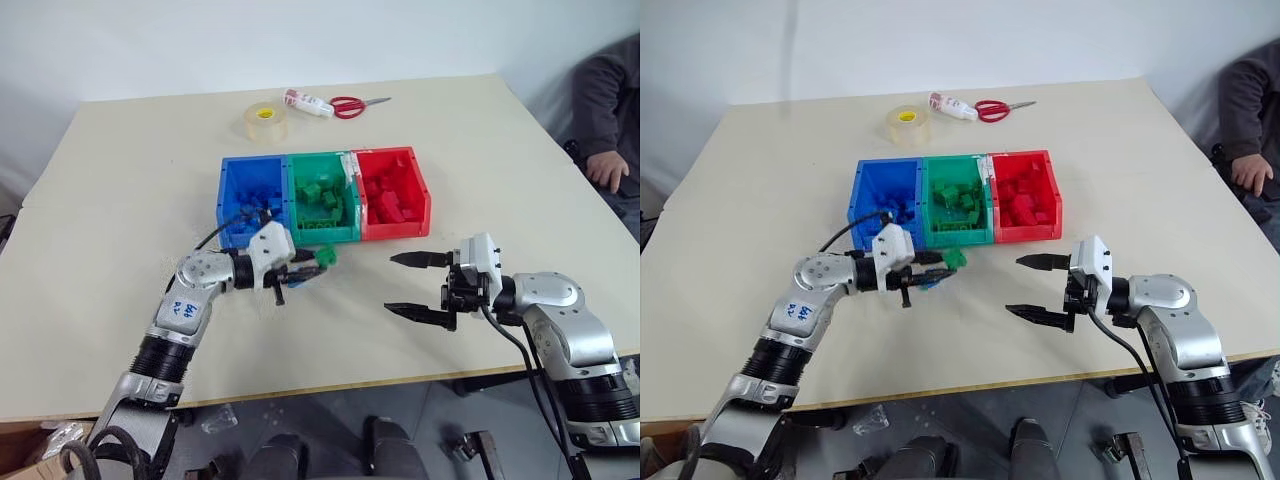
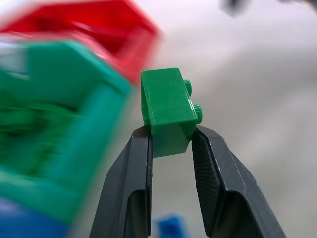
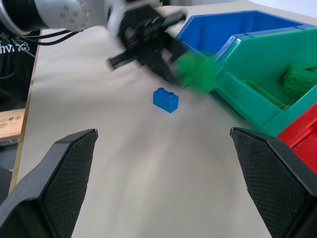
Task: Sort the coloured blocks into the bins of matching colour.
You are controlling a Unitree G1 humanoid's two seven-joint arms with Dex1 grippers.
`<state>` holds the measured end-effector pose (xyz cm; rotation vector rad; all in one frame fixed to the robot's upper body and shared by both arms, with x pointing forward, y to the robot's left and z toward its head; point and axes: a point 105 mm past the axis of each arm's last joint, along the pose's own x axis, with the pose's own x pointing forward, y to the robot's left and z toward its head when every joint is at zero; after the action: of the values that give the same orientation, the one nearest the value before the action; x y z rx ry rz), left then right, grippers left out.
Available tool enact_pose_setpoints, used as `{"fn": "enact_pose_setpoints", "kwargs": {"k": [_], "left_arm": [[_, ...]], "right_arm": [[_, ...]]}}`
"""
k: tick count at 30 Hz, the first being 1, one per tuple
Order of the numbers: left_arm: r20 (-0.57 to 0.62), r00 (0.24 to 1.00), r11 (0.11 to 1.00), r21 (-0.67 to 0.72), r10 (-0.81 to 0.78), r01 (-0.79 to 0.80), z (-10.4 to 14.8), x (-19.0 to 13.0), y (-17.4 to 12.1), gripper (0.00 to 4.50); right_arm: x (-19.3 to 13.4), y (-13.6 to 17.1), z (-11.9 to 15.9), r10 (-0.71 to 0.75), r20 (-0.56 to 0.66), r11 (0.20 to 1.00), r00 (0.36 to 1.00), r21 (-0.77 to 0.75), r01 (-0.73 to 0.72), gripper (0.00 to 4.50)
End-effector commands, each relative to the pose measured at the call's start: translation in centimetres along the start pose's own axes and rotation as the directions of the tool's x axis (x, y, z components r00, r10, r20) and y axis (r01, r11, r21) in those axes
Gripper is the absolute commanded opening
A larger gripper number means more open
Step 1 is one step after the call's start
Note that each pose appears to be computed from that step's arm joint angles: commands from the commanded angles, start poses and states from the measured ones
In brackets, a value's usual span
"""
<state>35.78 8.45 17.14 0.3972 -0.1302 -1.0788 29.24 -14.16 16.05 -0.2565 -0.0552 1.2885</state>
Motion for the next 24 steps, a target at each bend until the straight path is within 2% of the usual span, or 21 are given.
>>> {"fn": "enact_pose_setpoints", "kwargs": {"k": [1, 3, 5, 7, 11, 15, 19, 24], "left_arm": [[0.089, 0.991, 0.995, -0.012, 0.099, -0.098, 2.6, 0.6, 2.3, 0.81], [0.123, 0.985, 0.992, -0.023, 0.125, -0.123, 3.4, 1.5, 3.1, 0.81], [0.136, 0.976, 0.985, -0.053, 0.171, -0.166, 3.5, 2.3, 4.2, 1.52], [0.119, 0.974, 0.98, -0.066, 0.194, -0.188, 2.9, 3.0, 5.0, 2.05], [0.121, 0.975, 0.982, -0.056, 0.186, -0.181, 2.6, 3.4, 5.1, 3.38], [0.119, 0.979, 0.986, -0.043, 0.167, -0.163, 2.2, 2.5, 4.9, 4.48], [0.09, 0.993, 0.997, -0.027, 0.072, -0.07, 1.6, 0.4, 3.4, 4.48], [0.013, 1.0, 0.999, -0.023, -0.026, 0.027, 0.6, -4.6, 0.9, 4.48]], "right_arm": [[-0.4, -0.7, 1.3, -0.019, 0.021, 0.999, 1.0, -0.049, 0.021, 4.5], [-0.3, -0.8, 1.4, -0.021, 0.024, 0.998, 0.999, -0.051, 0.022, 4.5], [-0.2, -0.9, 1.4, -0.023, 0.025, 0.998, 0.999, -0.053, 0.024, 4.5], [-0.1, -1.0, 1.4, -0.024, 0.026, 0.998, 0.999, -0.055, 0.026, 4.5], [-0.2, -1.1, 1.4, -0.031, 0.028, 0.998, 0.999, -0.059, 0.033, 4.5], [-0.3, -1.1, 1.3, -0.034, 0.026, 0.998, 0.999, -0.059, 0.035, 4.5], [-0.2, -1.2, 1.4, -0.029, 0.032, 0.998, 0.999, -0.056, 0.031, 4.5], [-0.3, -1.1, 1.4, 0.009, 0.043, 0.999, 0.999, -0.043, -0.007, 4.5]]}}
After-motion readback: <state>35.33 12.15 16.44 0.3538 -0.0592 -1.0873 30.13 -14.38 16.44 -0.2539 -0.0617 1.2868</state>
